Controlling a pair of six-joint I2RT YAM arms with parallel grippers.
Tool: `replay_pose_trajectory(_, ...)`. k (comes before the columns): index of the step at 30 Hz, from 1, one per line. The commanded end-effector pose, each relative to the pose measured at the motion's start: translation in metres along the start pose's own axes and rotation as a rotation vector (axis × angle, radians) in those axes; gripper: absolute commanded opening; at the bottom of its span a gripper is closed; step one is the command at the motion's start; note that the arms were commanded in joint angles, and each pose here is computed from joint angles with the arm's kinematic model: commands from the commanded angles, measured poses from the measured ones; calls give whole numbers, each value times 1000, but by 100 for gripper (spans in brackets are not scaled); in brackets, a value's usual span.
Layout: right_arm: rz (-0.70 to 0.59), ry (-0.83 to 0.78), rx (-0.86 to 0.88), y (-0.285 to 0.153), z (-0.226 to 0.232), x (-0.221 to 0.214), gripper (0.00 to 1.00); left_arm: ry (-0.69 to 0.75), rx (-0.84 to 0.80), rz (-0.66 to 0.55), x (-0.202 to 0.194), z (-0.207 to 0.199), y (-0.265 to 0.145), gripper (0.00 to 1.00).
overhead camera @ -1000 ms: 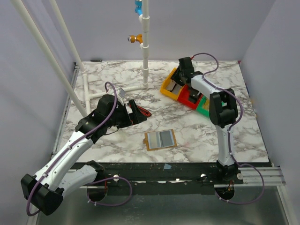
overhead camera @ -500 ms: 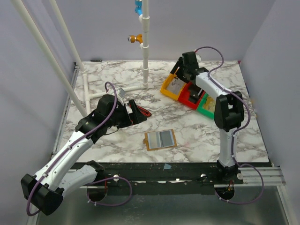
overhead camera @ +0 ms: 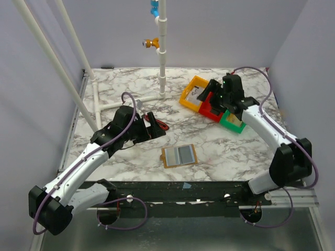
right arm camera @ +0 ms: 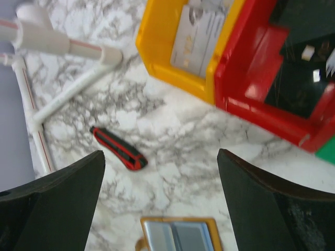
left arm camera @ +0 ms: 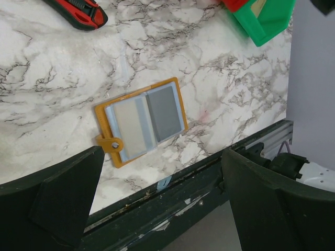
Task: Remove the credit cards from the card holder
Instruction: Remove the credit card from the card holder.
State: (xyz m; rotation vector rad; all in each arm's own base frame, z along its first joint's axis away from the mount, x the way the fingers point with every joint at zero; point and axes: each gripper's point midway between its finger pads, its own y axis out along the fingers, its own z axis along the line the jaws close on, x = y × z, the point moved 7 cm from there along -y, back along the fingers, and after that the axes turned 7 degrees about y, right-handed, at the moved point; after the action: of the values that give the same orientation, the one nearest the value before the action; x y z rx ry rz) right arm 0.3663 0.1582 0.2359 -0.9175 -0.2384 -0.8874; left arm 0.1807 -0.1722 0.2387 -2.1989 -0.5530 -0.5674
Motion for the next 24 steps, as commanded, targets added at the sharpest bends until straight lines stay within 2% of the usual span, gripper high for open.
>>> replay_pose_trajectory(1,152,-5,81,-33,-16,-53,92,-7,-29,40,-10,1,16,97)
replay_pose_trajectory(5,248,3,129,-54,-29,-88,91,-7,-34,78,-21,2,28,93)
replay_pose_trajectory(12,377,47,259,-75,-45,-128,89,7,-47,153,-39,-3,51,74)
replay_pose_trajectory(22,431,15,231,-72,-56,-163,84,-14,-17,242,-64,5,85,31)
replay_pose_trajectory(24,442,6,222,-71,-58,-169,79,-14,-5,251,-67,8,88,22)
